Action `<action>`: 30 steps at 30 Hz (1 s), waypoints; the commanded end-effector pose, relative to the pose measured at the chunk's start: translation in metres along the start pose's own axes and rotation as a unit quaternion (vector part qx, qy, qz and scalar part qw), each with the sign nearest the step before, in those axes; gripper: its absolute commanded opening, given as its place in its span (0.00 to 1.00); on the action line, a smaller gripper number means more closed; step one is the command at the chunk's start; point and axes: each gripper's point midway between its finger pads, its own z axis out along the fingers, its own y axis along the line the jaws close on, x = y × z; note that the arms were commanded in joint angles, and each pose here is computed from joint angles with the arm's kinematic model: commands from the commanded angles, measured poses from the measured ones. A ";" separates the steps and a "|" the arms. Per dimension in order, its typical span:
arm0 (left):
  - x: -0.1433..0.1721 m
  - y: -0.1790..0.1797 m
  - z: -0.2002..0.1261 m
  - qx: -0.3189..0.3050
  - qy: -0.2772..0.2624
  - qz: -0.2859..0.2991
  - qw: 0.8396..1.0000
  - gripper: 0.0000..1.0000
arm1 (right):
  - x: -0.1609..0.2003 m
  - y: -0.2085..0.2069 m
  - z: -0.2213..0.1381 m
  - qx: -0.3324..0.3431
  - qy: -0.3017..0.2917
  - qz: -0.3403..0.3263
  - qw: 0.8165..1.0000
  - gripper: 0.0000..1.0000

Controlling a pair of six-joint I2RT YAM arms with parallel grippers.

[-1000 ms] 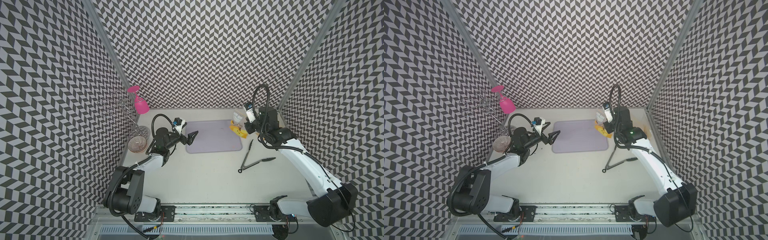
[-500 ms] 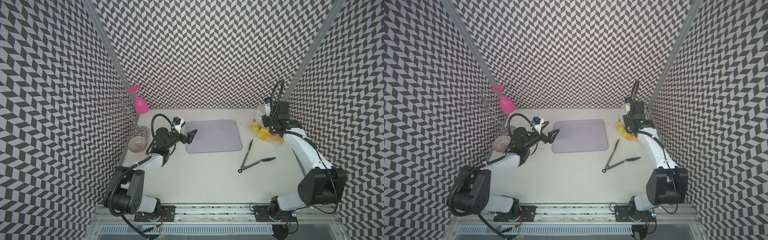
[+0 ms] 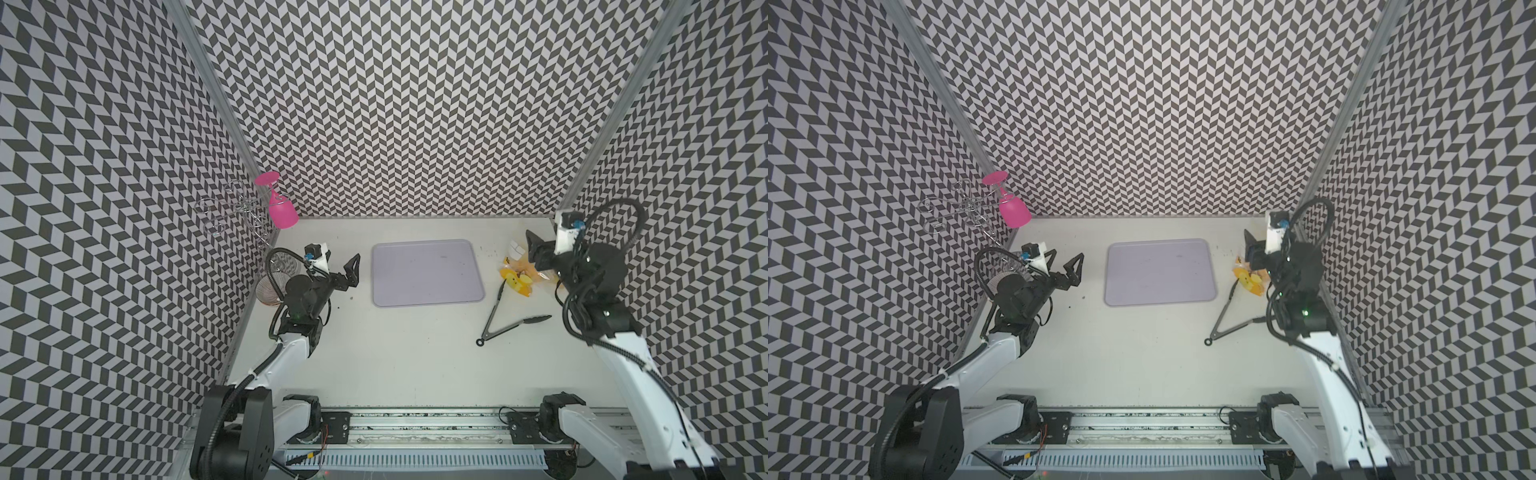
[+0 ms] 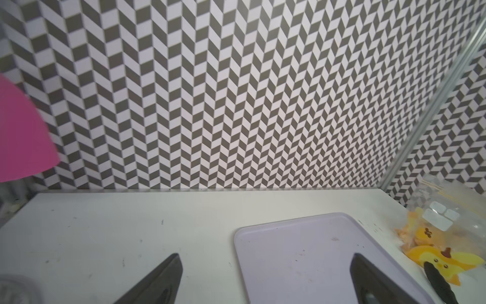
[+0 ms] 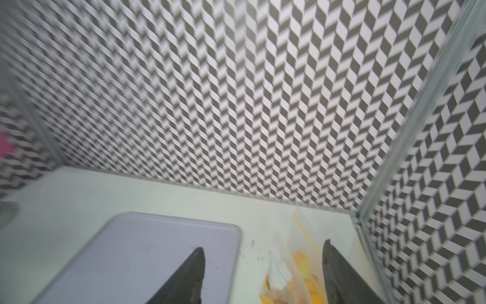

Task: Put the cookies into a resealable bag to prevent moisture
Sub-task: Place the ziploc bag at the center of the board, then reset both arms

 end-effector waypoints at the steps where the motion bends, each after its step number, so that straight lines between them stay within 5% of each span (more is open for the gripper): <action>1: 0.014 0.034 -0.030 -0.115 -0.006 0.020 0.993 0.99 | 0.026 0.030 -0.013 -0.062 -0.055 0.066 0.994 0.75; 6: 0.019 0.067 -0.081 -0.230 -0.038 0.068 0.970 1.00 | 0.100 -0.005 -0.025 0.050 -0.041 0.078 0.995 0.80; 11: 0.042 0.070 -0.085 -0.228 -0.032 0.091 0.969 1.00 | 0.163 -0.029 -0.024 0.125 -0.015 0.022 0.992 0.91; 23: 0.062 0.058 -0.024 -0.135 -0.021 0.149 0.979 0.99 | 0.191 -0.023 0.034 0.096 0.003 -0.029 0.995 0.93; 27: 0.074 0.066 -0.017 -0.126 -0.037 0.152 0.980 1.00 | 0.186 -0.042 0.044 0.126 -0.023 -0.001 0.992 0.97; 30: 0.085 0.077 -0.004 -0.136 0.017 0.132 0.982 0.99 | 0.199 -0.052 0.049 0.124 0.000 0.025 0.992 1.00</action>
